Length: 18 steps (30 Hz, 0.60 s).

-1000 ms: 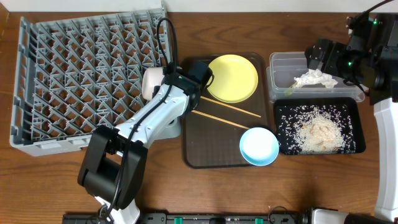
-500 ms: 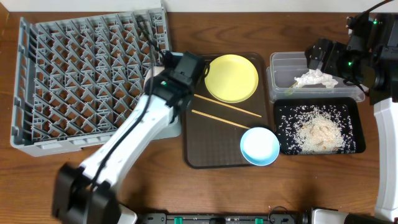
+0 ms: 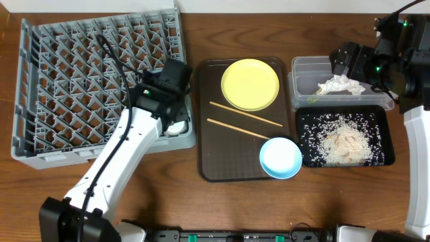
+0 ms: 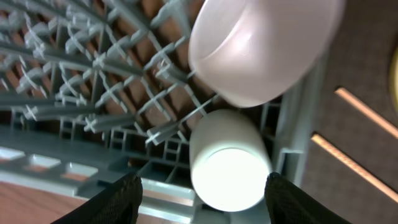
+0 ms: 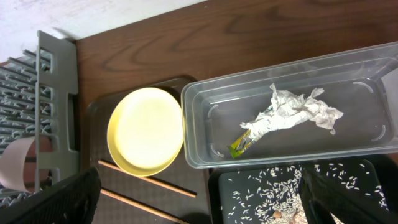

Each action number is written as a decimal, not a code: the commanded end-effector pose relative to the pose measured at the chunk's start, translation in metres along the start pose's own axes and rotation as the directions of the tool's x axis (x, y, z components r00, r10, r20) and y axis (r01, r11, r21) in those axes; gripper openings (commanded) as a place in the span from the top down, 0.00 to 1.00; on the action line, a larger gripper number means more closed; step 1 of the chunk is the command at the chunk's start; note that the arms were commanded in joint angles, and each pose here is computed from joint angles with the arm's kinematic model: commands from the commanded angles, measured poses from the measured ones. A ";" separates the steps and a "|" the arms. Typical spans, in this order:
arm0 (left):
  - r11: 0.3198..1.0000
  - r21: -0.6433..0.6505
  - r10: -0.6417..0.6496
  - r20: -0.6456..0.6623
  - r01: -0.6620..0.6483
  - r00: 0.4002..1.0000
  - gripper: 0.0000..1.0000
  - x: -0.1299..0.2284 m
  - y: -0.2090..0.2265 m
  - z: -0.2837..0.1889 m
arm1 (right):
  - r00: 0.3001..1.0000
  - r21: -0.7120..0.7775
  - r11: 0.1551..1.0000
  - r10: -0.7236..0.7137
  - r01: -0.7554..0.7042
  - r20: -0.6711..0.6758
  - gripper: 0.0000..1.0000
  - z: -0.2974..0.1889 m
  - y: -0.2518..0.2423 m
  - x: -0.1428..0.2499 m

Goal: Sort waste into correct bins and load items into the dishwasher
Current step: 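Lower the white bowl upright into the rack and open the left gripper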

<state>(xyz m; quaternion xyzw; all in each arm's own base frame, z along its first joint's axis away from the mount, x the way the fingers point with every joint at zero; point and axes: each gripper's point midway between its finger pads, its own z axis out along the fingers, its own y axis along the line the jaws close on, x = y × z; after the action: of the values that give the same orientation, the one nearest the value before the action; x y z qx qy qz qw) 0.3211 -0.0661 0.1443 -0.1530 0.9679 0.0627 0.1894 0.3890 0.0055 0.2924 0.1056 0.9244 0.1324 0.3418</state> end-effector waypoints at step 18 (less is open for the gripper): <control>0.997 -0.064 -0.062 -0.182 0.051 0.981 0.40 0.060 0.027 0.047 | 1.000 -0.002 1.000 0.014 -0.014 -0.002 0.01 0.001 -0.001 0.000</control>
<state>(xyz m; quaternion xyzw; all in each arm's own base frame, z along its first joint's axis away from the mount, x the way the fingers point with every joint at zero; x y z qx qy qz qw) 0.2941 -0.0527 0.1004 -0.1908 0.9704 0.0562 0.1366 0.3890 0.0055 0.2924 0.1056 0.9244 0.1324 0.3418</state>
